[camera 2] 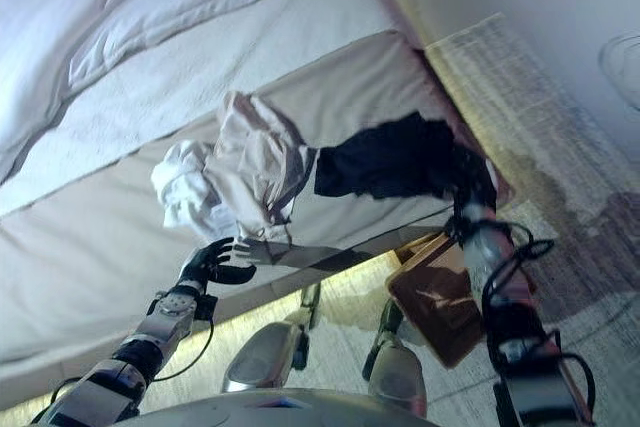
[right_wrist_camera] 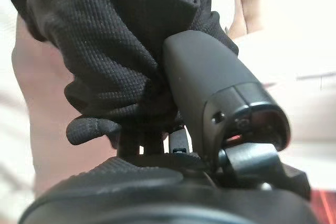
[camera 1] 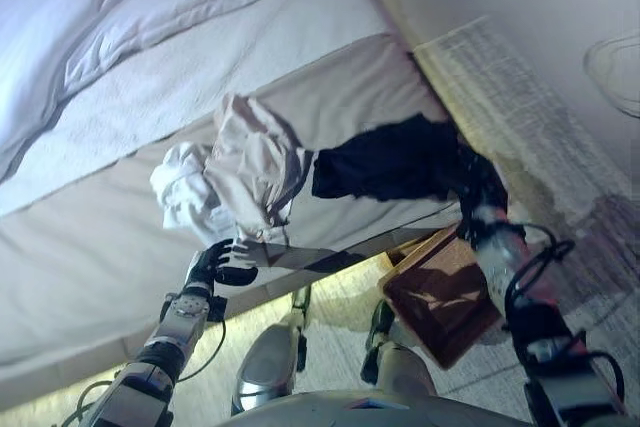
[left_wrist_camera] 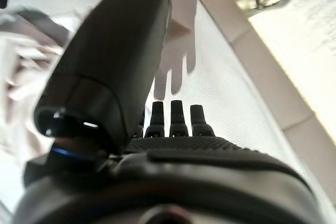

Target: Pick up the clothes from the bed and place them into the basket

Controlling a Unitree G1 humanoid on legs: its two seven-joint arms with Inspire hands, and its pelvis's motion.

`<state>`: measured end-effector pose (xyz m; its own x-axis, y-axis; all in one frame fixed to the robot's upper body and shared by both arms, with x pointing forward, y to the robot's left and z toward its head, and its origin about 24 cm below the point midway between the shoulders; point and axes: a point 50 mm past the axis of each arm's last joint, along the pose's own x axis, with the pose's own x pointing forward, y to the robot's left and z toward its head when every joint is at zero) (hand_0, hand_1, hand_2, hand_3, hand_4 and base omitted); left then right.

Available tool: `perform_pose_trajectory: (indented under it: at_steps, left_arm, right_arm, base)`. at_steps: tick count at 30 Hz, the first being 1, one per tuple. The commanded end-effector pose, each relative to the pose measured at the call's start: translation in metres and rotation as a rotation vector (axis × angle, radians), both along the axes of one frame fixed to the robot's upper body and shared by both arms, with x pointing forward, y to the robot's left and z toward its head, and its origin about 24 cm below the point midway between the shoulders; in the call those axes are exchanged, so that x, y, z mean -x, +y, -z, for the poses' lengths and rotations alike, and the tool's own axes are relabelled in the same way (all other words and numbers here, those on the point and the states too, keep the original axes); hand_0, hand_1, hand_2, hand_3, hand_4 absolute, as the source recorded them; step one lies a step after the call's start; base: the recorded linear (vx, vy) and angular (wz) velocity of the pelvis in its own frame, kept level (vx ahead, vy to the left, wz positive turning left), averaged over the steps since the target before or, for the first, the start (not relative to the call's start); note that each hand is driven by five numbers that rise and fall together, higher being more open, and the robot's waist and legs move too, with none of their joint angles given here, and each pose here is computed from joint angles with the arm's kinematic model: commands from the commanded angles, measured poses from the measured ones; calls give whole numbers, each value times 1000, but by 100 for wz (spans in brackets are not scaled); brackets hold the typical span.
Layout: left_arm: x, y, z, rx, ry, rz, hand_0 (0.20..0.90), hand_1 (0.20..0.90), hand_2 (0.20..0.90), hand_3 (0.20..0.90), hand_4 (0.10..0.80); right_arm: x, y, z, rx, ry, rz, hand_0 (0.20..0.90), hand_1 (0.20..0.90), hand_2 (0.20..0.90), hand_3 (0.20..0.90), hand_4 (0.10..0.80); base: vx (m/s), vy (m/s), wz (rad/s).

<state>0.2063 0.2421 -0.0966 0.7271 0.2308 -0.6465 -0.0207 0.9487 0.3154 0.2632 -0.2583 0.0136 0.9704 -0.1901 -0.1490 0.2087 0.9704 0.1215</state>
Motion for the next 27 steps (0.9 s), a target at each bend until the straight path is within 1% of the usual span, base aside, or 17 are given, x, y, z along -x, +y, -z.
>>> perform_pose_trajectory:
  at_steps: [1,2,3,4,5,7,8,10,14,18,21,25,27]
  left_arm:
    - [43,16,21,-58,140,-18,900,900,900,900,800]
    - [46,16,22,-59,145,-19,900,900,900,900,800]
    - [59,15,28,-69,157,-7,900,900,900,900,800]
    - [82,11,37,-79,167,-1,900,900,900,900,800]
    - [97,7,43,-85,171,3,900,900,900,900,800]
    - [119,-1,50,-99,180,20,900,900,900,900,800]
    - [123,-5,52,-105,187,32,900,900,900,900,800]
    - [125,-5,52,-106,193,40,900,900,900,900,800]
    - [120,-4,48,-93,191,88,900,900,900,900,800]
    - [111,-5,45,-86,181,115,900,900,900,900,800]
    - [105,-6,43,-90,169,134,900,900,900,900,800]
    - [96,-9,41,-85,146,146,900,900,900,900,800]
    - [98,-10,41,-84,157,170,900,900,900,900,800]
  right_arm:
    - [9,1,-55,61,-375,-5,300,300,300,200,100]
    - [12,1,-54,59,-380,3,300,300,300,200,100]
    - [18,0,-52,38,-397,24,300,300,300,200,100]
    - [25,1,-48,51,-425,60,300,300,300,200,100]
    - [30,2,-45,56,-434,87,300,300,300,200,100]
    - [38,0,-40,40,-452,134,300,300,300,200,100]
    - [43,-1,-40,41,-455,161,300,300,300,200,100]
    - [51,-4,-41,28,-459,191,300,300,300,200,100]
    - [65,-10,-43,27,-438,247,300,300,300,200,100]
    - [76,-9,-16,-2,-274,231,300,300,300,200,100]
    - [82,-8,-3,-14,-206,226,300,300,300,200,100]
    - [94,-5,24,-47,-108,285,300,300,300,200,100]
    - [99,-5,34,-57,-62,328,300,300,300,200,100]
  base:
    - [74,-23,-19]
    - [50,-36,-17]
    - [9,-72,-14]
    - [-11,-101,-16]
    - [-16,-100,-14]
    - [-33,-84,-10]
    - [-46,-80,-13]
    - [-42,-45,-15]
    - [-45,-15,-19]
    - [-12,-28,-34]
    - [-12,-44,-27]
    - [-27,-44,-19]
    - [-30,-43,-10]
